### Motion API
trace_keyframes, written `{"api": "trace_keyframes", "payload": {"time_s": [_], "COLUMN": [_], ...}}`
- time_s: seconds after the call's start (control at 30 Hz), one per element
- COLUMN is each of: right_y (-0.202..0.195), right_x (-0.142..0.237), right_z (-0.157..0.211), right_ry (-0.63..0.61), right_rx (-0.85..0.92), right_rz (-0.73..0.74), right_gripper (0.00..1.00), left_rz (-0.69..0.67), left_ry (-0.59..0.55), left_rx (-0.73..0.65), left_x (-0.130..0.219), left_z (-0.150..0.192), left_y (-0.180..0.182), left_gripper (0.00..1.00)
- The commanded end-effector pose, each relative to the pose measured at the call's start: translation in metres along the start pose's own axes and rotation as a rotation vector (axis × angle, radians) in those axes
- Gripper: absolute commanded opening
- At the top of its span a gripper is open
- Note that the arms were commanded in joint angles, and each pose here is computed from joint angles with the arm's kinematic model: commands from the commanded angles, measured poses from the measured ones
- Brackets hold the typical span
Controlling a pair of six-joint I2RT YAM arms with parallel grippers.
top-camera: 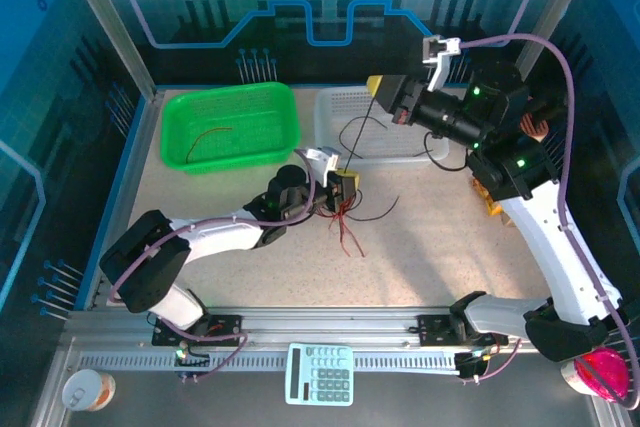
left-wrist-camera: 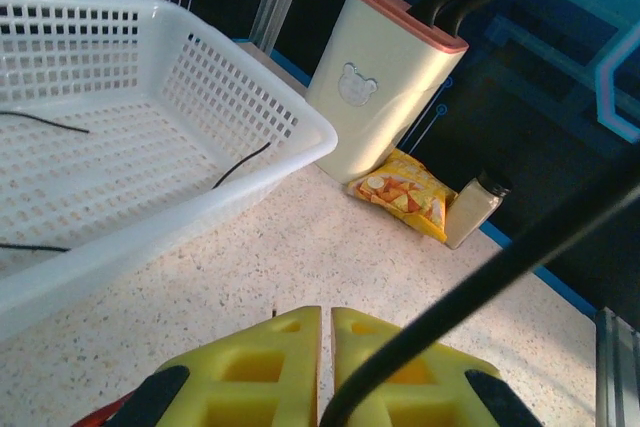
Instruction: Untangle the cables
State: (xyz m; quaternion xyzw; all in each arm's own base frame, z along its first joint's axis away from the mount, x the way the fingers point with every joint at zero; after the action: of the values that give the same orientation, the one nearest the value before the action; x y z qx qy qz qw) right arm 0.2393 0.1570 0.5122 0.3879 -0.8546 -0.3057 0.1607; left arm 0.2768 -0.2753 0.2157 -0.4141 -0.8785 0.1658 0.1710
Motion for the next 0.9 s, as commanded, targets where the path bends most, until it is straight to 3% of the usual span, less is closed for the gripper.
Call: {"api": "trace_keyframes", "payload": {"time_s": [0.0, 0.37, 0.47, 0.6, 0.77, 0.87], "right_y": [0.031, 0.009, 0.002, -0.031, -0.091, -0.12], "right_x": [0.034, 0.064, 0.061, 0.037, 0.016, 0.006], "right_z": [-0.043, -0.102, -0.109, -0.089, -0.032, 0.003], "right_ry": [-0.198, -0.392, -0.388, -0.278, -0.158, -0.056], "right_rx": [0.077, 0.03, 0.012, -0.061, -0.119, -0.099], "right_rz": [-0.096, -0.064, -0.067, -0.05, 0.078, 0.172], "right_gripper": [0.0, 0.0, 0.0, 0.0, 0.0, 0.09], "left_rz": [-0.112, -0.176, -0.18, -0.154, -0.104, -0.069], "left_ry": [0.128, 0.188, 0.19, 0.169, 0.166, 0.177], "left_rx": [0.057, 0.095, 0.104, 0.116, 0.093, 0.051], "left_x": [0.004, 0.017, 0.018, 0.018, 0.019, 0.021], "left_z": [0.041, 0.074, 0.077, 0.072, 0.054, 0.042], "left_y": [0.026, 0.047, 0.049, 0.045, 0.032, 0.022], "left_gripper": [0.12, 0.13, 0.12, 0.12, 0.11, 0.11]}}
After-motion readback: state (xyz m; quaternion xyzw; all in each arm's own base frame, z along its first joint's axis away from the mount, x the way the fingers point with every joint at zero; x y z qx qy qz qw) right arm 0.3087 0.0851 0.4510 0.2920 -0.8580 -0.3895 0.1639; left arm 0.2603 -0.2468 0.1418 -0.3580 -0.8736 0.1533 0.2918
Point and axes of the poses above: each hand's point on the last joint's axis, 136 mm out from that joint toward the fingers, its own x axis back along the fingers, its own y axis along the line the jaws close on, z = x × y, the point moved 8 cm from there along x, back along the fingers
